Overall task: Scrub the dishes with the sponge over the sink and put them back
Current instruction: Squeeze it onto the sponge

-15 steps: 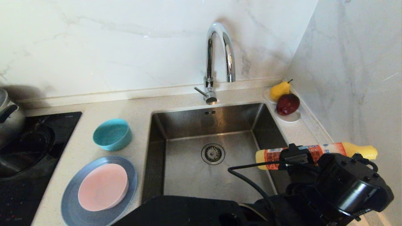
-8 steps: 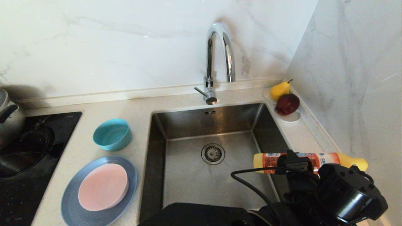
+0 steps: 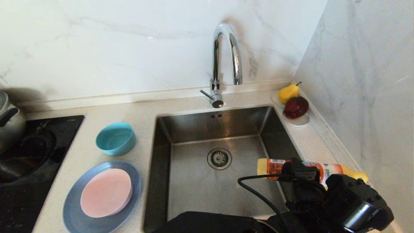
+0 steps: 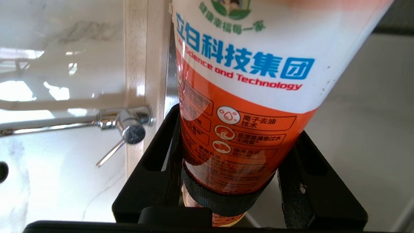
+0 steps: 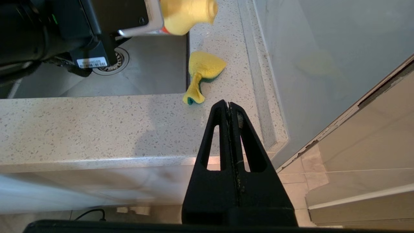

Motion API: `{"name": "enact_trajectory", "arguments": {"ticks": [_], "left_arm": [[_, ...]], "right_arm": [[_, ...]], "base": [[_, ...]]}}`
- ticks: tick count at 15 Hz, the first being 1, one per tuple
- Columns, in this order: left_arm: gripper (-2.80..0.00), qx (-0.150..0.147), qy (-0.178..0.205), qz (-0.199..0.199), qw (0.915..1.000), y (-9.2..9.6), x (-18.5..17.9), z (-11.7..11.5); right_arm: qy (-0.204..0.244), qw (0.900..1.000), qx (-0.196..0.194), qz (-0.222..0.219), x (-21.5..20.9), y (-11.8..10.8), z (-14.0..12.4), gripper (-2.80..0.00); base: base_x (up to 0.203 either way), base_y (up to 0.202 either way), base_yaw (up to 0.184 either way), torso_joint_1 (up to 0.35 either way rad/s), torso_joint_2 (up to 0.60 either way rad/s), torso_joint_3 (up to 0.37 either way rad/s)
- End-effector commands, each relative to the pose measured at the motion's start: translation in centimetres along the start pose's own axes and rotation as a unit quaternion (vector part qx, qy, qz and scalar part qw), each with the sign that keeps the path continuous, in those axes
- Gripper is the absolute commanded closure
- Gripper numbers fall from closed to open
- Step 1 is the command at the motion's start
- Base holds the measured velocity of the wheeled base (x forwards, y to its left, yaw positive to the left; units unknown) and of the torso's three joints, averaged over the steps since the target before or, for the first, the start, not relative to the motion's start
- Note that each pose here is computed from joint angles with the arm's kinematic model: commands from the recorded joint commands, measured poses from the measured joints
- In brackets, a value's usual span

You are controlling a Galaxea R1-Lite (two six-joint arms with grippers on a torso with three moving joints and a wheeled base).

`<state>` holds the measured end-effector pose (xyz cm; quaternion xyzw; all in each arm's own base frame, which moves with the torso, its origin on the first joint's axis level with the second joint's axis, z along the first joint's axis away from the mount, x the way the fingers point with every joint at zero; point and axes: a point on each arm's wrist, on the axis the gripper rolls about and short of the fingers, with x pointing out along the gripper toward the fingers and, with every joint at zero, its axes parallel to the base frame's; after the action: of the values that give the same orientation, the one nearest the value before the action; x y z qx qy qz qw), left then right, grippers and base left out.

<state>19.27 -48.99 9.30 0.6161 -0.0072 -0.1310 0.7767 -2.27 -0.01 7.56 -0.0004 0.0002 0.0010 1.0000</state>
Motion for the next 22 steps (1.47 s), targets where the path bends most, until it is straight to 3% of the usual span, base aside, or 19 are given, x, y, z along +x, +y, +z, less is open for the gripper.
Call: {"name": "enact_trajectory", "arguments": {"ticks": [1, 8, 22], "left_arm": [[0.00, 0.023, 0.012, -0.002, 0.9997, -0.8, 0.4, -0.3], [0.00, 0.080, 0.057, -0.003, 0.9951, -2.8, 1.1, -1.0], [0.00, 0.100, 0.068, -0.006, 0.9926, -3.3, 2.3, -1.7]], "right_arm": [[0.000, 1.000, 0.000, 0.001, 0.0, 0.0, 0.0, 0.00], [0.000, 1.000, 0.000, 0.001, 0.0, 0.0, 0.0, 0.00], [0.001, 1.000, 0.000, 0.000, 0.0, 0.0, 0.0, 0.00]], "base": [[0.000, 0.000, 0.000, 0.000, 0.00, 0.000], [0.000, 0.000, 0.000, 0.000, 0.00, 0.000], [0.000, 0.000, 0.000, 0.000, 0.00, 0.000]]}}
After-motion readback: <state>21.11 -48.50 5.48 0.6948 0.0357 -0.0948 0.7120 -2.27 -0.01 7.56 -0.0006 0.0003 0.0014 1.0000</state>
